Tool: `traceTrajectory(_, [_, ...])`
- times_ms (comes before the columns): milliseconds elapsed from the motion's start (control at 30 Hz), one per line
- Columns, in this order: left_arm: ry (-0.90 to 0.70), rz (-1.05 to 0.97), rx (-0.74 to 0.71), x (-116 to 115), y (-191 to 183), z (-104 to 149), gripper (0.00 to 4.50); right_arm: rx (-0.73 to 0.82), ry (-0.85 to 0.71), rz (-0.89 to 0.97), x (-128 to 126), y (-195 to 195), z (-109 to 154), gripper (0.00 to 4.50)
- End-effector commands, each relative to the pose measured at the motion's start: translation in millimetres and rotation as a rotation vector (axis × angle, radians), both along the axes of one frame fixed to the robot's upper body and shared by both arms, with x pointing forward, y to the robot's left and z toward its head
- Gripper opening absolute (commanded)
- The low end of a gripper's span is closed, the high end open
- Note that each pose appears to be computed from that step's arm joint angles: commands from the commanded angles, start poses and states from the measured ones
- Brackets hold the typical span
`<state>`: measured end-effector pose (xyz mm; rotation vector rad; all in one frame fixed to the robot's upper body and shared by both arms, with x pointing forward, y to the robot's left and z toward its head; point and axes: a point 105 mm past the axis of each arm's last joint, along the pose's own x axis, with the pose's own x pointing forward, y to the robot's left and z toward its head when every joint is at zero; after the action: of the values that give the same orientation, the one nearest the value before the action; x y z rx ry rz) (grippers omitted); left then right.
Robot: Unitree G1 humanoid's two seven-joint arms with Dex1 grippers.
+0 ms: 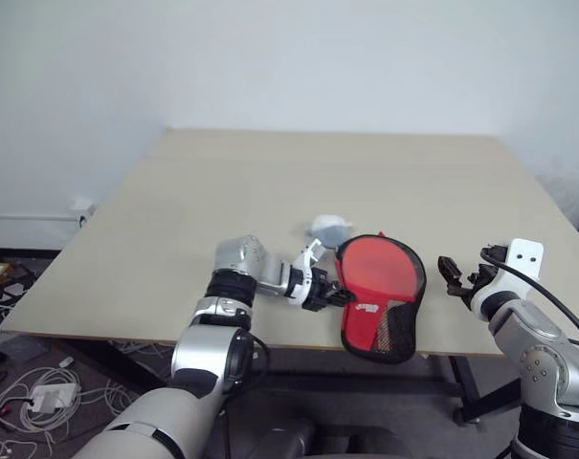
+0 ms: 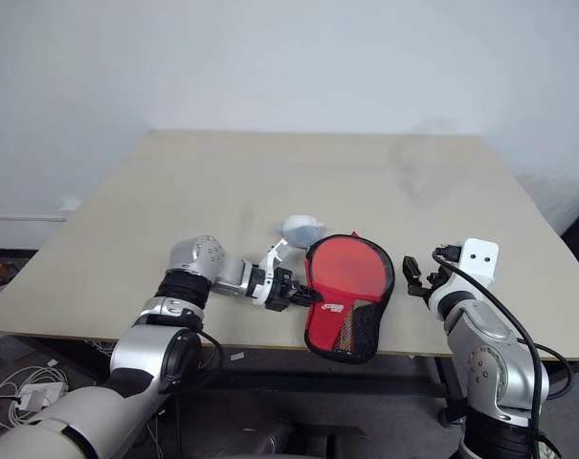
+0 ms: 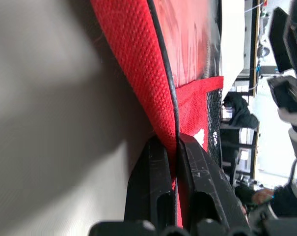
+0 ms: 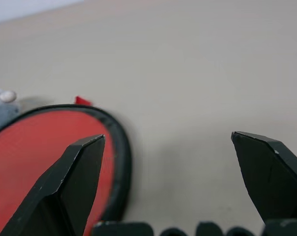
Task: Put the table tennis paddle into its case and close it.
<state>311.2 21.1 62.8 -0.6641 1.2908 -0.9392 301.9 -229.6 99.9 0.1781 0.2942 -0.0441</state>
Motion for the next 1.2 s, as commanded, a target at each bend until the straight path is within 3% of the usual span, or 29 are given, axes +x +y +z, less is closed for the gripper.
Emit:
traceTrajectory(33, [-0.035,-0.101,-0.096,-14,-2,18,0.03,-0.024,-0.056,0.007,-1,3,15,4.50])
traceTrajectory(200, [0.061,-0.187,-0.113,-38,-5,6,0.03,-0.030,-0.053,0.014,0,4,16,4.50])
traceTrajectory(400, [0.109,-0.194,-0.091,-44,-4,2,0.03,-0.042,-0.064,0.018,2,2,21,4.50])
traceTrajectory(467, [0.121,-0.177,-0.086,-43,-4,1,0.52,-0.044,-0.063,0.017,2,1,21,4.50])
traceTrajectory(533, [0.130,-0.166,-0.088,-42,-3,1,0.73,-0.045,-0.061,0.018,2,2,20,4.50])
traceTrajectory(800, [0.090,-0.140,-0.007,-35,11,2,3.23,-0.048,-0.046,0.021,0,2,18,4.50])
traceTrajectory(1200, [-0.118,-0.278,0.023,-46,54,29,3.23,-0.048,-0.077,0.070,5,13,28,4.50])
